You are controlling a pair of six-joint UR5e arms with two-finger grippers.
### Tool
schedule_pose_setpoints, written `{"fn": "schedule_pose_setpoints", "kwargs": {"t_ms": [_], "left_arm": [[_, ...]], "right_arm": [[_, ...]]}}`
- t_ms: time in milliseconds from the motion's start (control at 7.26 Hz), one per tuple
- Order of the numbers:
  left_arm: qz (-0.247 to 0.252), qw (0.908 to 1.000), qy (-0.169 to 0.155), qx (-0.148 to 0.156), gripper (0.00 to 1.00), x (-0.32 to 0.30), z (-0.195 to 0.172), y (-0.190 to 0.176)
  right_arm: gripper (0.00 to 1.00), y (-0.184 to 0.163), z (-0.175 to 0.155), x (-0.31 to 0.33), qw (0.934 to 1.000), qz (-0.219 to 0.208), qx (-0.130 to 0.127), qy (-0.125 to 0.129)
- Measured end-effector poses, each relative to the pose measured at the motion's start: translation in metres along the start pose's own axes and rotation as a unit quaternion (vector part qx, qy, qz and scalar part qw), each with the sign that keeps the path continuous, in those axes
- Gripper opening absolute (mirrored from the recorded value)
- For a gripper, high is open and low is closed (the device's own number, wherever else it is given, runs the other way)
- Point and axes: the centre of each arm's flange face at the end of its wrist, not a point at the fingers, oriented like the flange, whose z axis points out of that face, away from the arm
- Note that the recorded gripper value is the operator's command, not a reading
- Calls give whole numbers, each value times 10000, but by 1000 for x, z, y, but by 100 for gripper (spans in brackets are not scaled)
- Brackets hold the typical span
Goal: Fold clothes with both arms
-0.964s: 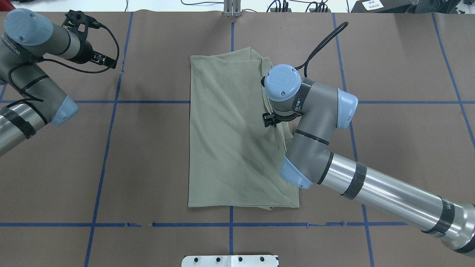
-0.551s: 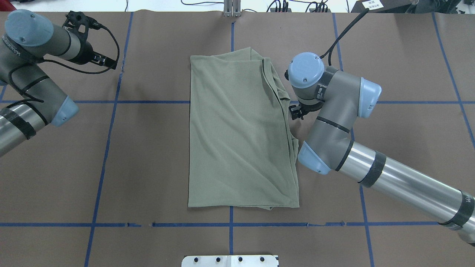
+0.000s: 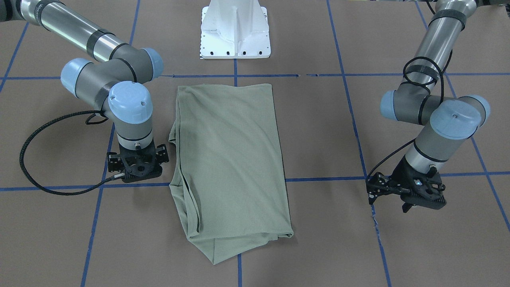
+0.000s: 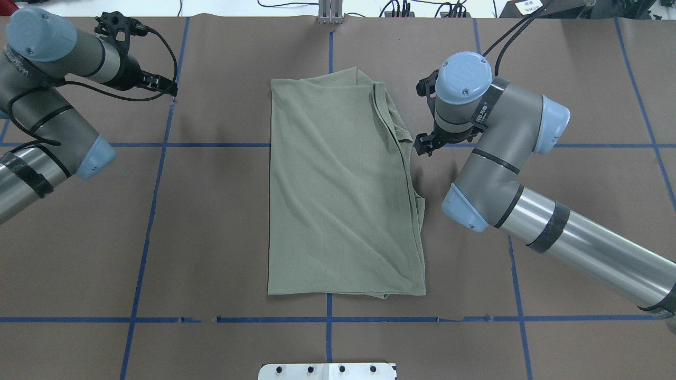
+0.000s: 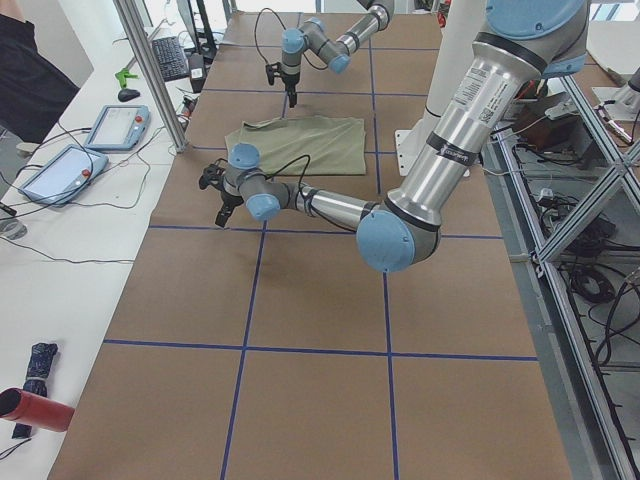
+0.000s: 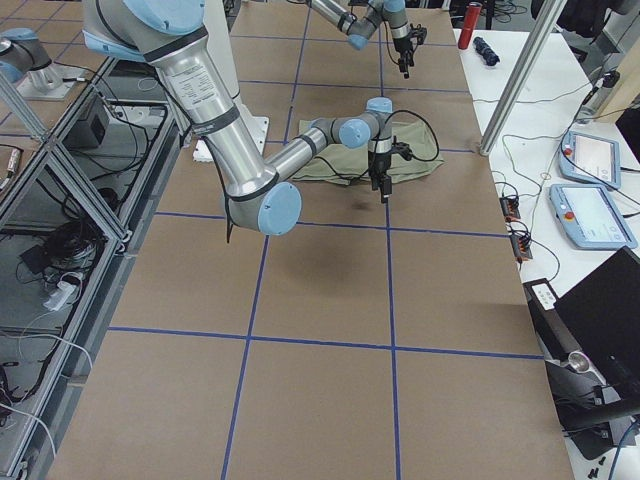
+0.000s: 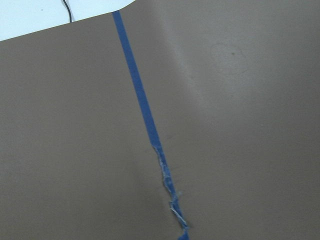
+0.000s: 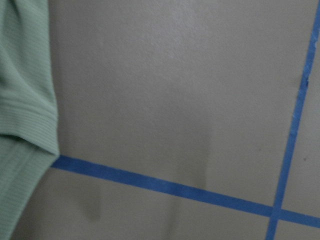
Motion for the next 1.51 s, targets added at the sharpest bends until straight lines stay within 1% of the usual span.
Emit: {"fn": "schedule_pose_setpoints", "kwargs": {"t_ms": [138,275,413,551,688,964,1239,1514], "left_arm": [[-347,9990,286,-21,100,25,-13,2],[-700,9956,610,-83,100,63,-24,16],[-967,9909,920,-148,100,100,-40,40],[-1098,9873,1136,-187,100,122,-57,58],[-1142,9850,1278,-214,100,135,-69,72],[-1175,9836,1351,-224,100,141,-77,80],[-1169,9837,1348,-233,100,141,-76,82],[-1155,9837,1356,-238,100,143,-76,83]], "right_arm": [[100,-2,-10,-10,9987,333,171,-337],[100,0,-21,-20,9953,668,322,-624],[100,4,-30,-33,9918,899,401,-816],[100,0,-33,-45,9903,1004,418,-869],[100,-17,-29,-59,9911,984,418,-797],[100,-53,-10,-80,9957,688,388,-482],[100,-65,7,-82,9981,457,333,-251],[100,-67,18,-76,9990,313,297,-114]]}}
